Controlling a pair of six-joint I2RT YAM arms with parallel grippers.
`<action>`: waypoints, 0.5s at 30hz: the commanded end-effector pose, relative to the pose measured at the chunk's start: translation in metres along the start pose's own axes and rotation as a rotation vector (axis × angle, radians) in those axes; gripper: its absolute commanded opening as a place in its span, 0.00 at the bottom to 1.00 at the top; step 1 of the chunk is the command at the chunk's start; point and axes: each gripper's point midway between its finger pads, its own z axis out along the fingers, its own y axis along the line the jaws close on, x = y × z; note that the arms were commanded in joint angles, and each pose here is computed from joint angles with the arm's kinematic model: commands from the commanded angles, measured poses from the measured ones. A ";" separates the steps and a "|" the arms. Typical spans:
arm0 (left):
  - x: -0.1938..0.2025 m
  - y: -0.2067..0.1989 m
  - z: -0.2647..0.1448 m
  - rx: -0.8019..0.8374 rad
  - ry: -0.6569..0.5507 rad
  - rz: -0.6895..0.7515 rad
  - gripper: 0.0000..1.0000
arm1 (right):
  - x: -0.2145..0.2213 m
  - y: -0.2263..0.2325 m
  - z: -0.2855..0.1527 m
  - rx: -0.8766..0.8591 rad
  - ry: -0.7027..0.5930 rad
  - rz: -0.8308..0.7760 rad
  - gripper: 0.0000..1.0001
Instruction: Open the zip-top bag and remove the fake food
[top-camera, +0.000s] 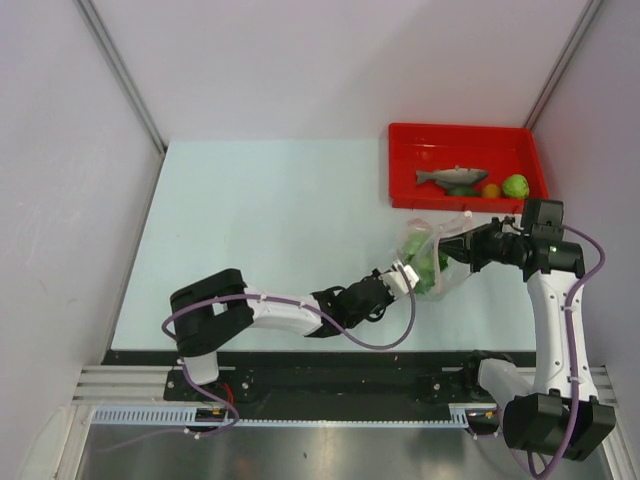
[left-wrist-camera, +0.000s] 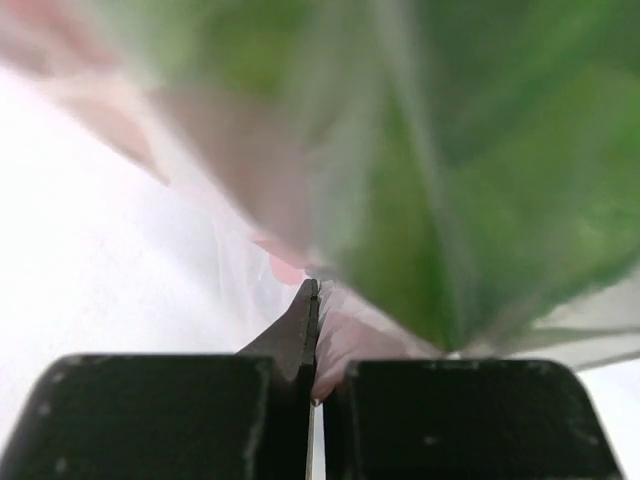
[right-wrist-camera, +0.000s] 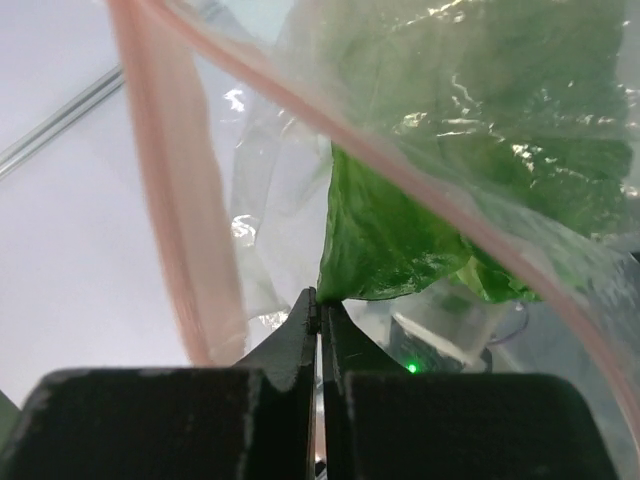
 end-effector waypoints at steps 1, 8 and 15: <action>0.041 0.025 0.000 -0.107 0.154 -0.096 0.00 | 0.017 0.014 -0.016 -0.054 0.040 -0.105 0.00; 0.086 0.043 -0.007 -0.142 0.287 -0.178 0.00 | 0.025 0.038 -0.030 -0.127 0.035 -0.287 0.00; 0.081 0.036 -0.013 -0.058 0.270 -0.187 0.00 | 0.029 0.052 -0.039 -0.167 0.013 -0.461 0.00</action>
